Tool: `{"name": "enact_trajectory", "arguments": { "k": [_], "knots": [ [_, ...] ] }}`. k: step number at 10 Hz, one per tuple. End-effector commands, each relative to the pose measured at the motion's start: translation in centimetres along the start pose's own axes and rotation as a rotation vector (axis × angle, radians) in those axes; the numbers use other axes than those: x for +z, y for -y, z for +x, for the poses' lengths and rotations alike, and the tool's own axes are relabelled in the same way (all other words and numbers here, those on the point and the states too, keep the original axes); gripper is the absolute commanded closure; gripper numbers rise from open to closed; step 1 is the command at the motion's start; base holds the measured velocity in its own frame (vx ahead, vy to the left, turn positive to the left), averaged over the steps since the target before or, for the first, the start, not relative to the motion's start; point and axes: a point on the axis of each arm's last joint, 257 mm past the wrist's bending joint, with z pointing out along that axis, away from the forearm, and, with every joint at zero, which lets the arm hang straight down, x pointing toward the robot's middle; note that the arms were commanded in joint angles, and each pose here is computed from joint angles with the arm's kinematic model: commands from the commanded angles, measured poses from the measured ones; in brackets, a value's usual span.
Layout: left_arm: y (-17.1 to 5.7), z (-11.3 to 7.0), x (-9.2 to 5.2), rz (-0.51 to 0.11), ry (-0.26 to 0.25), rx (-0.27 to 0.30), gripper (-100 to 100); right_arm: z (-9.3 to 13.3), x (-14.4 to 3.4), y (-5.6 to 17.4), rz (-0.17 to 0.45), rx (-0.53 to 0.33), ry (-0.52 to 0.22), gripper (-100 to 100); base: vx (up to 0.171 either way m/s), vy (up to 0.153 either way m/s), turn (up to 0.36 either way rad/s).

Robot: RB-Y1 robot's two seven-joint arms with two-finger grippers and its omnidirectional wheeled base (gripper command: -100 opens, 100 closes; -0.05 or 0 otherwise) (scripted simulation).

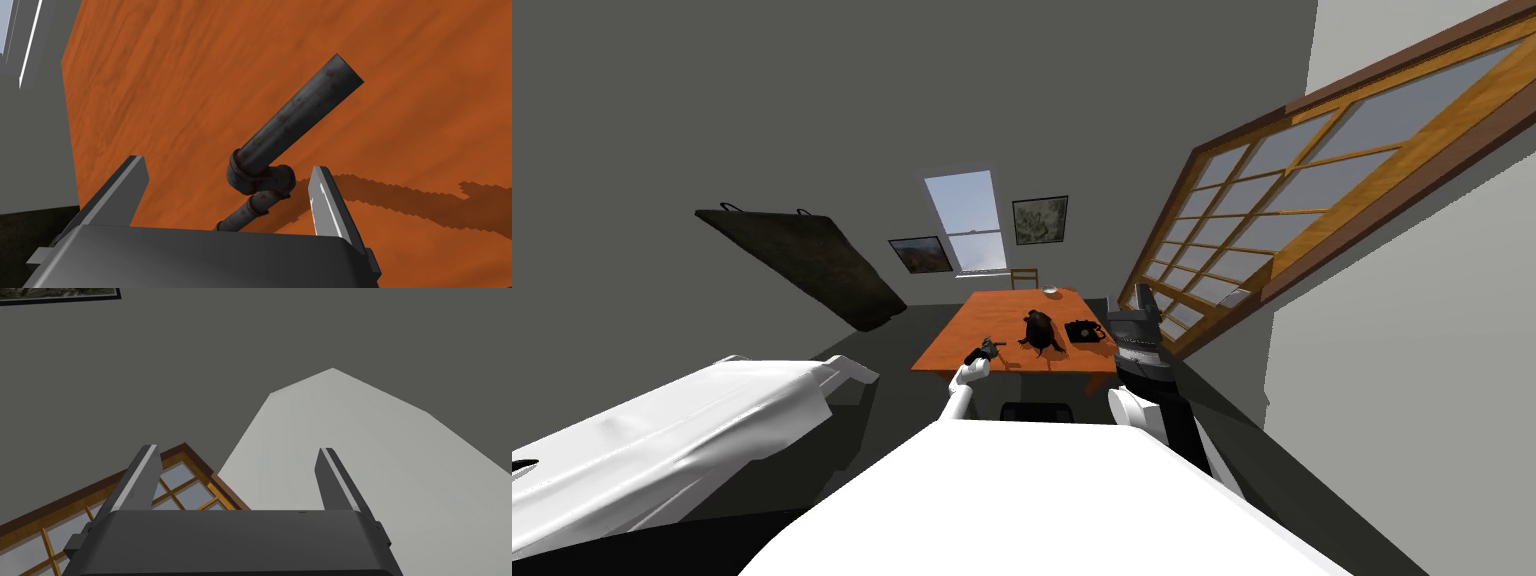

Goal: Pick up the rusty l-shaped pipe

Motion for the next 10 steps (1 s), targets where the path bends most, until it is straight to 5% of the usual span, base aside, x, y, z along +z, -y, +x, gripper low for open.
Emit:
{"name": "enact_trajectory", "arguments": {
  "k": [1, 8, 9, 10],
  "knots": [
    [0.4, -0.6, 0.4, 0.008, 0.009, -0.008, -100, 0.0, 0.0, 0.0, 0.000, 0.000, 0.000, 0, -0.025, 0.000, -0.089],
    [2.0, -2.5, 1.5, 0.031, 0.037, -0.035, -100, 0.0, 0.0, 0.0, 0.000, 0.000, 0.000, 0, -0.018, -0.004, -0.073],
    [2.1, -2.5, 1.5, 0.032, 0.037, -0.036, 100, 0.0, 0.0, 0.0, 0.000, 0.000, 0.000, 0, 0.000, 0.000, 0.000],
    [2.0, -2.5, 1.5, 0.031, 0.038, -0.037, 100, 0.0, 0.0, 0.0, 0.000, 0.000, 0.000, 0, 0.000, 0.000, 0.000]
  ]
}}
